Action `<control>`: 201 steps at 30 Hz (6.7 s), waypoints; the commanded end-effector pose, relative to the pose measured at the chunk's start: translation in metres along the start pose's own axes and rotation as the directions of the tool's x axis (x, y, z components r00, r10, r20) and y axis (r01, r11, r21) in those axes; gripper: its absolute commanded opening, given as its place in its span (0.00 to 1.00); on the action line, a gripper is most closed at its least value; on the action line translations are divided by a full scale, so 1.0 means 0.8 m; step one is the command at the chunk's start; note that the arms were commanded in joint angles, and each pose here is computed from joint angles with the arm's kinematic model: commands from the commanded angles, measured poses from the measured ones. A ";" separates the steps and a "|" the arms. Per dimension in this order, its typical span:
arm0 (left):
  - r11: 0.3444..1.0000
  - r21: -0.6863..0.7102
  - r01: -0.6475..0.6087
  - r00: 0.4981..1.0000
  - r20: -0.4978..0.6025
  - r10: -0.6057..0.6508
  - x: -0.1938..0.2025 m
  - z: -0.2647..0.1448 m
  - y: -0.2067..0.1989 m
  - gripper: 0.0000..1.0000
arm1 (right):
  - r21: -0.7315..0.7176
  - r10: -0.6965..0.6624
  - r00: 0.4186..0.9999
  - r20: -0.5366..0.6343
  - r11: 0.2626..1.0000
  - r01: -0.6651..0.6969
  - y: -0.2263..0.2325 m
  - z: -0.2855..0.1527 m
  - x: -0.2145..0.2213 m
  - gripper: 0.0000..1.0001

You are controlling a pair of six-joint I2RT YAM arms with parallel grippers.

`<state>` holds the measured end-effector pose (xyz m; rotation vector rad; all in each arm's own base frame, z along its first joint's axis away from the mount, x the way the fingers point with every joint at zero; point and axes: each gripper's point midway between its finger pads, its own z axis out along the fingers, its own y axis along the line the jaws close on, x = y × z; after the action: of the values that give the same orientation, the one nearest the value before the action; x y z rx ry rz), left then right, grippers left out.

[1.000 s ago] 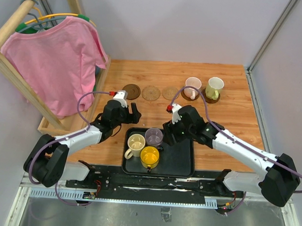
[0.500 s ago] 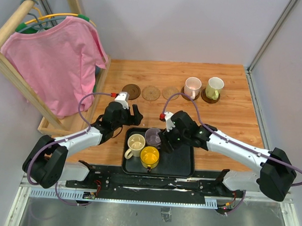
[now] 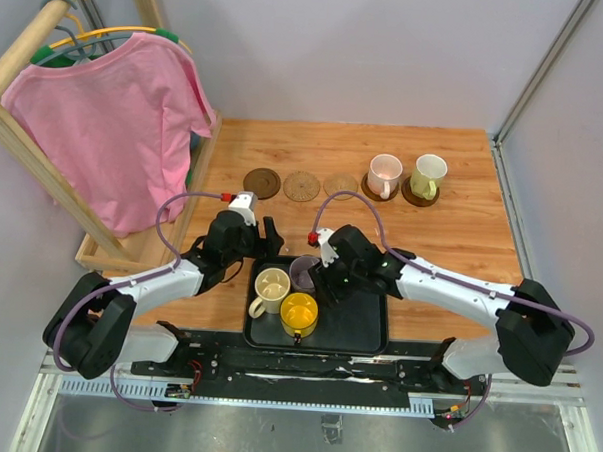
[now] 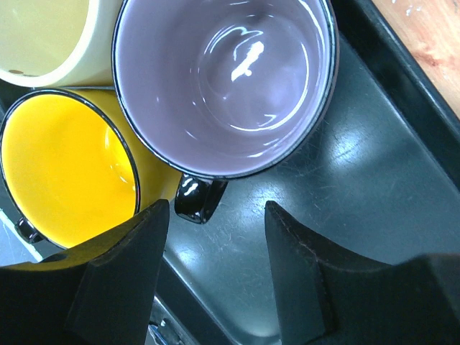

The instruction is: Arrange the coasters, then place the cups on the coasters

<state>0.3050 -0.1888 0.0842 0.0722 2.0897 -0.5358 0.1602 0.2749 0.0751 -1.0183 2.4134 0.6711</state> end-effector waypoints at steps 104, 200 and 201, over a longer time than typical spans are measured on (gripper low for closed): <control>0.998 -0.004 -0.069 0.997 -0.039 0.069 0.011 0.016 0.001 0.83 | 0.566 0.285 0.825 0.488 0.616 -0.548 -0.333 0.031 -0.250 0.01; 0.993 -0.115 0.035 0.916 -0.394 -0.077 0.082 -0.178 -0.057 1.00 | 0.429 0.238 0.793 0.560 0.736 -0.524 -0.231 -0.129 -0.126 0.99; 0.993 -0.115 0.033 0.913 -0.401 -0.077 0.086 -0.179 -0.057 1.00 | 0.428 0.239 0.792 0.561 0.736 -0.525 -0.231 -0.129 -0.124 0.99</control>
<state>0.1460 -0.1860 0.1044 0.1307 2.5212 -0.4977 0.3391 0.1596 0.1555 -0.0656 2.2082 0.2133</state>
